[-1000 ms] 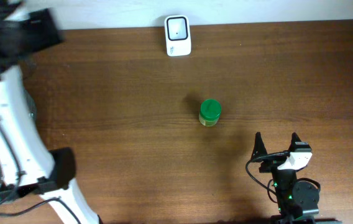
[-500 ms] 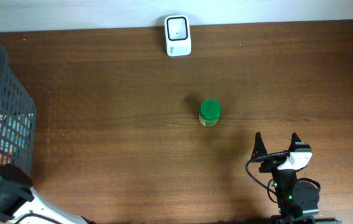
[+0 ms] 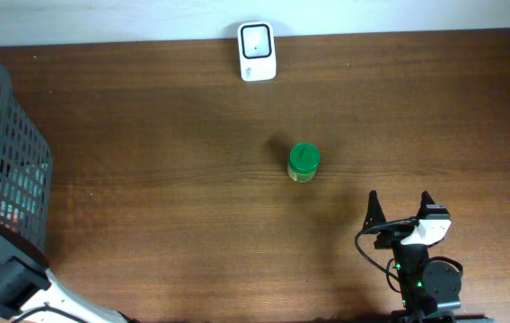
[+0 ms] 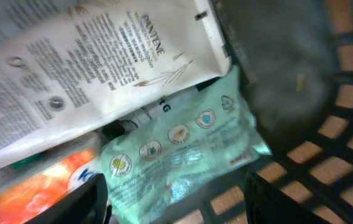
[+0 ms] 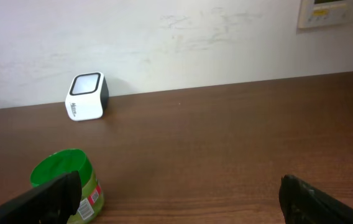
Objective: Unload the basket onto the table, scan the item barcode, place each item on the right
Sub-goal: 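Move the left gripper back into the basket toward a mint packet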
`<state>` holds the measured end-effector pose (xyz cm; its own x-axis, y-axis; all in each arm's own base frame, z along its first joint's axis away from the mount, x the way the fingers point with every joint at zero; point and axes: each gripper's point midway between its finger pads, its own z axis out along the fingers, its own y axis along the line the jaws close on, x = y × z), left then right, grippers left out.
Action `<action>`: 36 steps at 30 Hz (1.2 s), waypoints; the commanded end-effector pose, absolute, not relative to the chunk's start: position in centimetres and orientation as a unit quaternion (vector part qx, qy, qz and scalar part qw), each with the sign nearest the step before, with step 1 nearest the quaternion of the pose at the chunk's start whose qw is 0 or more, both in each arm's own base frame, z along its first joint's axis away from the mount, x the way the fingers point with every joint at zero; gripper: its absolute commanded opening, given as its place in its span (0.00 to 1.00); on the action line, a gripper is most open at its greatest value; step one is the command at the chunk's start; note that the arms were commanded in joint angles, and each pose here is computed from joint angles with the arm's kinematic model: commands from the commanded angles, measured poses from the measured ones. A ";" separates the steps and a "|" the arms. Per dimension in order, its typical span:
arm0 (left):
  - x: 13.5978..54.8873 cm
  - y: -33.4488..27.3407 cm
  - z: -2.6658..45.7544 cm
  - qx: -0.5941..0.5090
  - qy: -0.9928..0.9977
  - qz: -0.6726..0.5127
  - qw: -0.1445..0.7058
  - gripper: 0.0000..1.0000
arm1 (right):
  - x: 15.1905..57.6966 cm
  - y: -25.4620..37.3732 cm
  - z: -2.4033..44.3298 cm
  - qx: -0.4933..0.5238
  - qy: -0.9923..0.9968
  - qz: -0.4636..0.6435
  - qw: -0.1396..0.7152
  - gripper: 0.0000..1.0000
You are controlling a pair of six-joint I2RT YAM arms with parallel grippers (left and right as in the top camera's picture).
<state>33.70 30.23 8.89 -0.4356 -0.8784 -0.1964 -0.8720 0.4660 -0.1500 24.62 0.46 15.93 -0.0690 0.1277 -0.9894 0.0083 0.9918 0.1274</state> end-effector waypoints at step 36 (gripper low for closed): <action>35.9 31.3 28.0 -0.466 0.815 0.069 0.337 0.00 | 24.6 0.6 15.6 0.047 0.732 0.047 0.678 0.98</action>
